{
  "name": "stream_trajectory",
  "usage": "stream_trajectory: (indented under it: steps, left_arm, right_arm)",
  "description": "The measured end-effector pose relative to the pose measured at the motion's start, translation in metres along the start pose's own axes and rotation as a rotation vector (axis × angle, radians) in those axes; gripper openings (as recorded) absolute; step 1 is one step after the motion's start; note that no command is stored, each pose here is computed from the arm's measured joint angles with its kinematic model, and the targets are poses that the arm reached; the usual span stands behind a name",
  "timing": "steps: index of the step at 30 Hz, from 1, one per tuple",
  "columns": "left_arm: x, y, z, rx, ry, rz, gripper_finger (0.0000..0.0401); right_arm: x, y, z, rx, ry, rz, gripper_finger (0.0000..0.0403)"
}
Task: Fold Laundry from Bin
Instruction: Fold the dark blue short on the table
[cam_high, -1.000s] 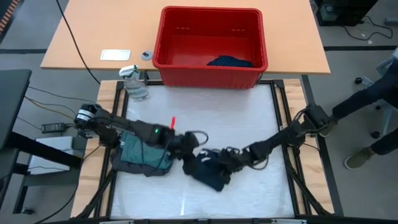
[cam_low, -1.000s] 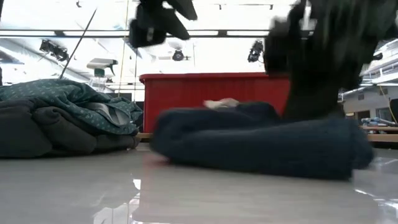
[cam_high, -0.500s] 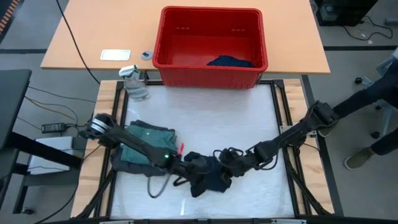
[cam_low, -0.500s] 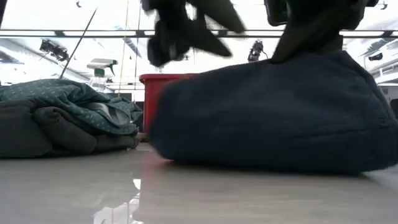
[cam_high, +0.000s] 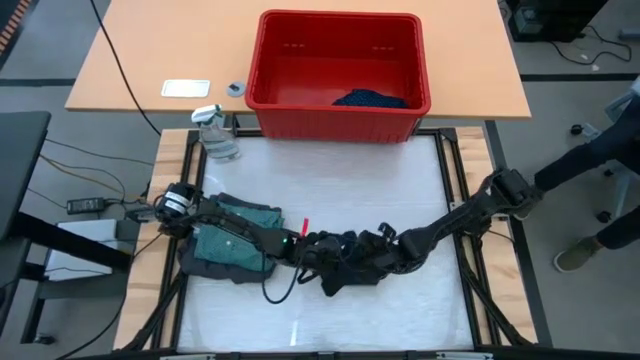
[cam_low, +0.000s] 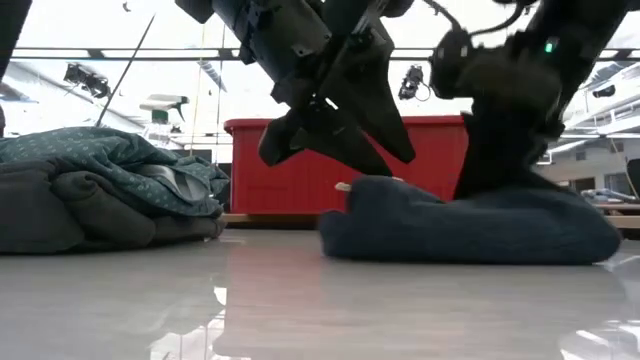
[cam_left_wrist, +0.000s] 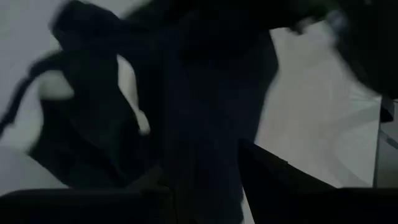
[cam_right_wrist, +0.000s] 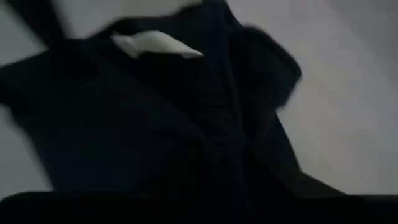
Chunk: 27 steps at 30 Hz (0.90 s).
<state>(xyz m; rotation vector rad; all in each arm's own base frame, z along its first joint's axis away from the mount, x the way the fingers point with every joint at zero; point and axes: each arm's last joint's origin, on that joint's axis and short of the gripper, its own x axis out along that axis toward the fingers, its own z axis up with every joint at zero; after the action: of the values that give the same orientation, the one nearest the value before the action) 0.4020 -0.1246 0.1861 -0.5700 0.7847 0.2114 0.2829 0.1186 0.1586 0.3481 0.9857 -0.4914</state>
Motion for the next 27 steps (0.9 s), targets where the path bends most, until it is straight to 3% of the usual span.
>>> stream_trajectory:
  steps: [3,10,17,22,27]
  left_arm:
    - [0.0,0.002,0.003,-0.006,-0.003,0.002,0.013]
    - [0.0,0.002,0.007,-0.015,-0.012,-0.034,0.013]
    - [0.013,0.014,0.008,0.06,0.006,0.011,0.013]
    - [0.022,0.021,0.007,0.063,0.036,0.015,0.013]
    - [0.023,0.025,0.012,0.063,0.031,0.022,0.013]
  right_arm:
    - [0.001,-0.008,0.002,0.036,0.029,-0.044,0.0168]
    - [-0.033,-0.003,0.011,0.063,0.065,0.188,0.022]
    - [-0.055,-0.034,0.02,0.069,0.003,0.024,0.0229]
    - [-0.043,-0.045,0.035,0.01,0.027,0.008,0.0227]
    - [-0.016,-0.04,0.042,-0.037,0.107,0.109,0.0223]
